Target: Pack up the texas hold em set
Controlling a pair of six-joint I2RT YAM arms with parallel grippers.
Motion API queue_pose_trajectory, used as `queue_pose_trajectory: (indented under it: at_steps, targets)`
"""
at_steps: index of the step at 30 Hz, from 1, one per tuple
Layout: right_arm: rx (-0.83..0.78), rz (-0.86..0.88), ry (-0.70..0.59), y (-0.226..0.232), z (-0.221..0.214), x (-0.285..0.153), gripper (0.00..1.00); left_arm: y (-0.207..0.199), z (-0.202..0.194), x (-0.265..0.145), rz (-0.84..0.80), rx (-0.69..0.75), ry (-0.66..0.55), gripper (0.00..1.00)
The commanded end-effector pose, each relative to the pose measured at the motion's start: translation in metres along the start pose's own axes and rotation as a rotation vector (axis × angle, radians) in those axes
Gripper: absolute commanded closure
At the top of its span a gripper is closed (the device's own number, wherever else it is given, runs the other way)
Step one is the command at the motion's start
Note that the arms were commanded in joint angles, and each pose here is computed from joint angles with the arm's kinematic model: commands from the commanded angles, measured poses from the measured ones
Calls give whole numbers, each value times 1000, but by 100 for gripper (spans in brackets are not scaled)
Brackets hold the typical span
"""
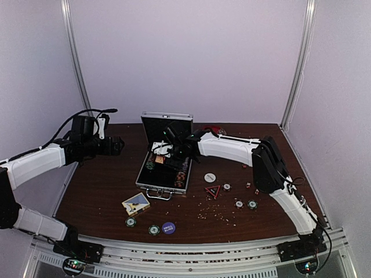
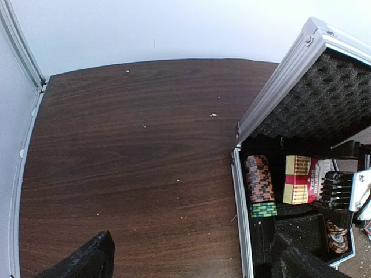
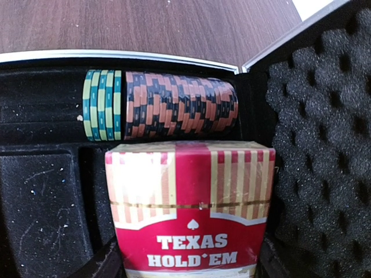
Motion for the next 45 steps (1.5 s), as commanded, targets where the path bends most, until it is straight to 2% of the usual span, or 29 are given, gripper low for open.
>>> queue_pose_trajectory:
  at_steps: [1, 8, 17, 22, 29, 35, 38, 40, 41, 45]
  targets:
    - [-38, -28, -11, 0, 1, 5, 35, 0, 6, 1, -16, -13, -46, 4]
    - [-66, -18, 26, 6, -5, 7, 33, 0, 6, 1, -17, -14, -48, 4]
    - [-88, -33, 62, 13, -9, 13, 20, 0, 5, 2, -25, -21, -42, 4]
    - [-100, -38, 55, 15, -3, 5, 19, -1, 4, 3, -34, -22, -40, 4]
    - [-69, 24, -70, 10, 34, -54, 18, -7, 1, 7, -104, -9, 13, 5]
    - [-34, 239, -189, 15, 49, -124, 19, -19, -6, -6, -229, -8, 123, 12]
    - [-31, 348, -167, 24, 33, -153, 21, -32, -9, -17, -290, 10, 186, 15]
    - [-24, 408, -126, 32, 11, -170, 22, -46, -13, -24, -349, 46, 240, 27]
    - [-21, 436, -107, 37, -2, -178, 23, -54, -15, -27, -371, 64, 276, 28]
    - [15, 493, -44, 54, -64, -203, 25, -91, -36, -32, -416, 194, 438, 25]
Point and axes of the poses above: each gripper's point midway between its finger pads, its own x axis out along the fingers, its own y axis along the line the jaws close on, z = x × y, the point moved 9 cm from there along -x, back along the fingers, and after that the axes turned 6 degrees about x, right-handed, at the moved point
